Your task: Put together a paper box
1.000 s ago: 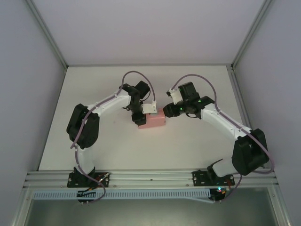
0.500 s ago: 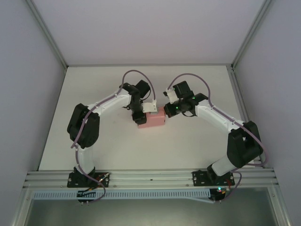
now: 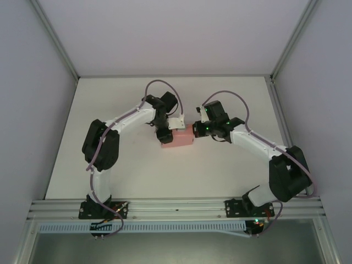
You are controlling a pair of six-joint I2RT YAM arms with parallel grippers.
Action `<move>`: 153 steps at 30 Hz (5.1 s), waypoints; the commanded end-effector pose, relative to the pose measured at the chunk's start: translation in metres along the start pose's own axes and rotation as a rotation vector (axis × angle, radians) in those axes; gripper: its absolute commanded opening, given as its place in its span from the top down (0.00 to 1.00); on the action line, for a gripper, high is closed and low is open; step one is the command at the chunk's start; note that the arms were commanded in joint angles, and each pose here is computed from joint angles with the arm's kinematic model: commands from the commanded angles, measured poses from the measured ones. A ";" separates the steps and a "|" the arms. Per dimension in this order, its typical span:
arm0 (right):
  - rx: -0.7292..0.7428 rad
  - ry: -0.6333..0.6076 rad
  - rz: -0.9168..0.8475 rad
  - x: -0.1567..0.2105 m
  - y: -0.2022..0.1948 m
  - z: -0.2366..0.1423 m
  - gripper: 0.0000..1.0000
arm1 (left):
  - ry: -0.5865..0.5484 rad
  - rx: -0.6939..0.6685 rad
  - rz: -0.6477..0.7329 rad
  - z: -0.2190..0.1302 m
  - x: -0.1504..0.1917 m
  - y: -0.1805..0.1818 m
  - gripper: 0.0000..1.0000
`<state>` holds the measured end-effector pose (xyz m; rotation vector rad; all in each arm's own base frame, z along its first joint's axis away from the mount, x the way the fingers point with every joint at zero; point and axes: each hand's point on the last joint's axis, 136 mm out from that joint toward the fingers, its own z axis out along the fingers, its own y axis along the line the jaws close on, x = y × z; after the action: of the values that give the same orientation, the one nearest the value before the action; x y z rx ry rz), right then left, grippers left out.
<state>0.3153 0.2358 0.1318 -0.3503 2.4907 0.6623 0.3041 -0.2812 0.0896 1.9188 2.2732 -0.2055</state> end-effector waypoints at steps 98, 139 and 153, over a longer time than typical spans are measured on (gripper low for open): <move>0.275 0.077 -0.117 0.035 0.037 0.020 1.00 | -0.335 0.295 -1.221 -0.080 0.012 0.019 1.00; 0.134 -0.188 -0.041 -0.010 0.050 -0.025 0.35 | -0.163 -0.025 -1.042 -0.001 0.054 -0.020 1.00; 0.246 -0.079 0.259 0.016 -0.026 0.009 0.60 | -0.170 -0.020 -1.018 0.000 0.048 -0.016 1.00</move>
<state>0.3279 0.2276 0.1371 0.0209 2.4346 0.5013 0.3045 -0.2490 0.1171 0.5042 2.6948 -0.4983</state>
